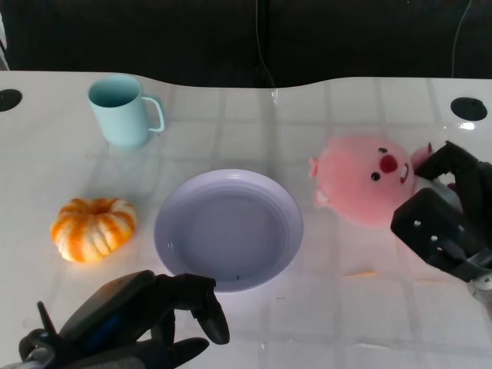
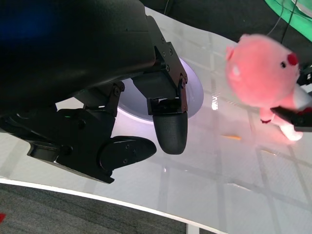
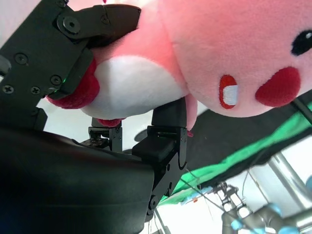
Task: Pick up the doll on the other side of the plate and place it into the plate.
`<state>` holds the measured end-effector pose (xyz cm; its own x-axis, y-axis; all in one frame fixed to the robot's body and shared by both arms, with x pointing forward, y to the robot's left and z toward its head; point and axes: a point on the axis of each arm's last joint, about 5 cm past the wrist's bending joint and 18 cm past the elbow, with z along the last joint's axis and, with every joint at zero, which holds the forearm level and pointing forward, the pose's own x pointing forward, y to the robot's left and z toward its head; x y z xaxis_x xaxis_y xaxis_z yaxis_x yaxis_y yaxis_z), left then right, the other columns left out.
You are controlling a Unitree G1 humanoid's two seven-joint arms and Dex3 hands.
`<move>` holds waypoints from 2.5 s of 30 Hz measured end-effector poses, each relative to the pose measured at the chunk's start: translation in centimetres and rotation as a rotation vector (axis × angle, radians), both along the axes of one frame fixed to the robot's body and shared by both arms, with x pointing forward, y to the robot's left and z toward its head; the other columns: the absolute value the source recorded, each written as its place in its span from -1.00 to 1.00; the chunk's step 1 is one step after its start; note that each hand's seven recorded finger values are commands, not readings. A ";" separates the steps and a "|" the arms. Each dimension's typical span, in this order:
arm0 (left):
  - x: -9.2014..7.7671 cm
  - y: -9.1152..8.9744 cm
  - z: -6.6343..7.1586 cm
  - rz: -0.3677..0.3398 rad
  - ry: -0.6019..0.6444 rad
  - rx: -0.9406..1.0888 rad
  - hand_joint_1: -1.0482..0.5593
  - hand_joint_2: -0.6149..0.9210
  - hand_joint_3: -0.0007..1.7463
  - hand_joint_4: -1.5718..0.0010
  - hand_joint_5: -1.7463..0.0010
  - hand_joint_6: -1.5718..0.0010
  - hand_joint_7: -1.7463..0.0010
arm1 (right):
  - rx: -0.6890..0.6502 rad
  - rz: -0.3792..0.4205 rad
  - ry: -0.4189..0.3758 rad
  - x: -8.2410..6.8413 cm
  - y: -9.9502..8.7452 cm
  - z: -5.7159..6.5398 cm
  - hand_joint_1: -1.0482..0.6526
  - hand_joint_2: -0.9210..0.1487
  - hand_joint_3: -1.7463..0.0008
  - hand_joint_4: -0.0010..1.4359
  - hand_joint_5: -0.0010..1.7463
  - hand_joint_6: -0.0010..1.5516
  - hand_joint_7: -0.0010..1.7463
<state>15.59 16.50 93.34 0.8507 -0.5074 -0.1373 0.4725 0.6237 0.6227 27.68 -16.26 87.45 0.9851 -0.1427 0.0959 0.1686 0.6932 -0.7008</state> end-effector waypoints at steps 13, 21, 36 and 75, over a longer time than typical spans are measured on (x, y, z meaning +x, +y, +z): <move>-0.2 -0.3 0.0 -0.008 0.001 -0.001 0.11 0.76 -0.25 0.12 -0.94 0.04 -0.21 | 0.103 0.228 -0.161 -0.1 3.4 3.9 0.07 0.12 -0.56 0.28 1.00 0.01 1.00; -0.3 -0.6 -0.1 -0.017 0.000 0.006 0.12 0.76 -0.28 0.12 -0.92 0.03 -0.19 | 0.077 0.378 -0.111 0.1 7.3 5.3 0.08 0.14 -0.58 0.29 1.00 0.00 1.00; -0.6 -1.2 -0.1 -0.023 -0.004 0.029 0.12 0.80 -0.35 0.11 -0.82 0.02 -0.13 | 0.040 0.526 -0.052 0.7 12.8 5.9 0.09 0.12 -0.48 0.28 1.00 -0.02 1.00; -0.4 -1.5 0.1 -0.031 -0.021 0.034 0.09 0.86 -0.44 0.11 -0.82 0.00 -0.11 | -0.112 0.644 -0.032 -4.5 2.8 8.5 -0.16 -1.00 0.87 -0.12 0.00 -0.01 -0.80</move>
